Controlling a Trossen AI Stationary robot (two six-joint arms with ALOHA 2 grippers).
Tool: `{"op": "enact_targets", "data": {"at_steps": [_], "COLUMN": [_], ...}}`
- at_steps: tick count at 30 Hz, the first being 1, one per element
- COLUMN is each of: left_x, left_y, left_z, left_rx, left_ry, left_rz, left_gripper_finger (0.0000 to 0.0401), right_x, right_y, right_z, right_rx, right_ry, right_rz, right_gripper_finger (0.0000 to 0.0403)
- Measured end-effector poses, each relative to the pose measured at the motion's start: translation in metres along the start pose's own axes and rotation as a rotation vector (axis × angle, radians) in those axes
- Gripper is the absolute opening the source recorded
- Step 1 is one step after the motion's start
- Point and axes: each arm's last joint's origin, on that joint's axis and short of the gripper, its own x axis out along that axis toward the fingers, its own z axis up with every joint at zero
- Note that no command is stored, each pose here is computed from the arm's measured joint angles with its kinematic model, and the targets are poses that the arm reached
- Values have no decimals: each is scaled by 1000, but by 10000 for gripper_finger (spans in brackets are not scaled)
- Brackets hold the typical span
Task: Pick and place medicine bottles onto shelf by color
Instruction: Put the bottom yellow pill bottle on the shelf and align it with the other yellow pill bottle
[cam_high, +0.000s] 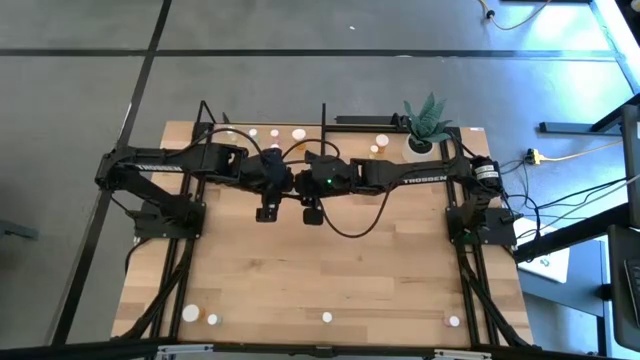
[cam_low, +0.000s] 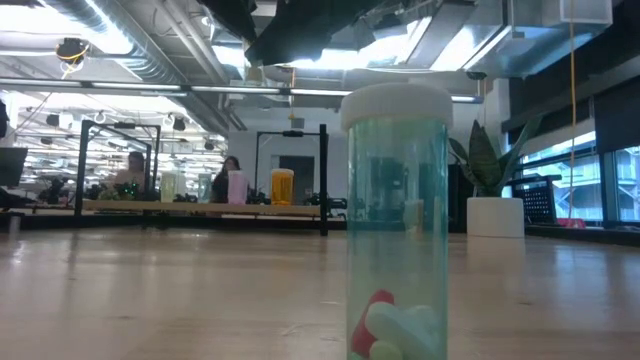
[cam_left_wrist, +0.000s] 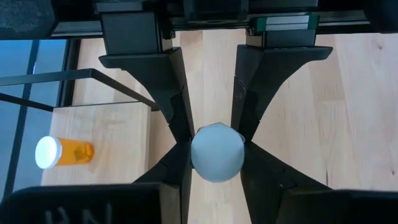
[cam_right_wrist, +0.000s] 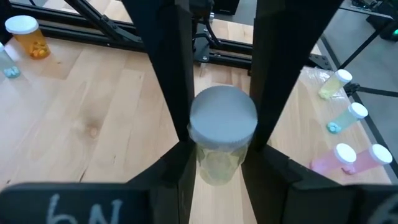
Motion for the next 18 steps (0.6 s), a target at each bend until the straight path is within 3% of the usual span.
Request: {"op": "enact_targets", "data": {"at_steps": [4, 13, 18], "left_x": [0, 0, -1], "left_y": [0, 0, 0], "left_z": [0, -1, -4], "left_rx": [0, 1, 5], "left_ry": [0, 8, 35], "left_rz": [0, -3, -7], "left_gripper_finger": [92, 91, 91], "right_x": [0, 0, -1], "right_y": [0, 0, -2], "right_z": [0, -1, -6], "right_rx": [0, 49, 52], "right_ry": [1, 8, 64], "right_rz": [0, 0, 0], "right_gripper_finger": [128, 207, 229]}}
